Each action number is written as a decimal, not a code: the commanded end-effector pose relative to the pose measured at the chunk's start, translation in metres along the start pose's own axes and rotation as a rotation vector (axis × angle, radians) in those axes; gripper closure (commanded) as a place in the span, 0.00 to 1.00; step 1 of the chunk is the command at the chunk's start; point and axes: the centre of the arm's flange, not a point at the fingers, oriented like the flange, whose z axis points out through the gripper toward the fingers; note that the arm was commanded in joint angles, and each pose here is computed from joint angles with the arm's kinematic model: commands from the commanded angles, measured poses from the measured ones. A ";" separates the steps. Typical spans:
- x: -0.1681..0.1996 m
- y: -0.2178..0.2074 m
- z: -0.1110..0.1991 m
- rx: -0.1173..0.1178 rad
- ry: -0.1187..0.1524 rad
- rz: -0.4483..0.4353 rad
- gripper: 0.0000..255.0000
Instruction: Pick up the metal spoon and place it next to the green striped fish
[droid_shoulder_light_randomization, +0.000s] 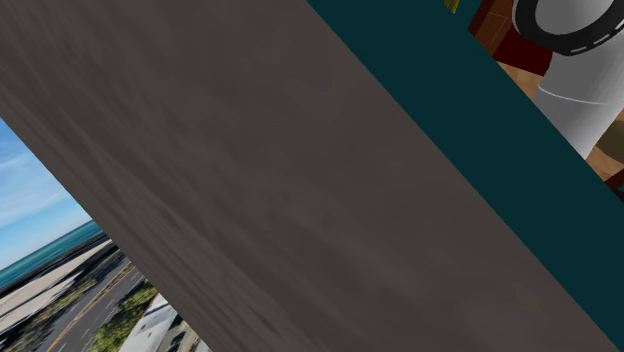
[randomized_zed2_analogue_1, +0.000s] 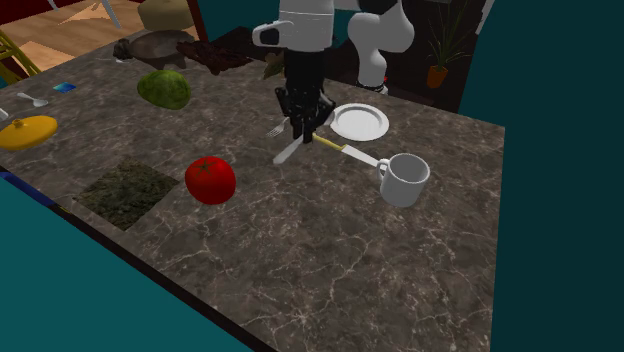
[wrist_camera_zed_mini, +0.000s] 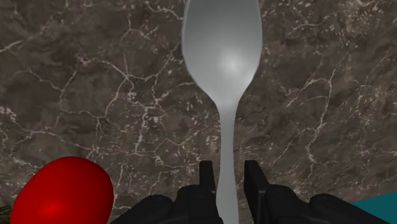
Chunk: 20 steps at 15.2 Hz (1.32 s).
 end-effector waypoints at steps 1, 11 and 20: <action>-0.014 0.020 -0.004 0.000 0.000 0.000 1.00; -0.089 0.124 -0.034 0.000 0.000 0.000 1.00; -0.156 0.218 -0.062 0.000 0.000 0.000 1.00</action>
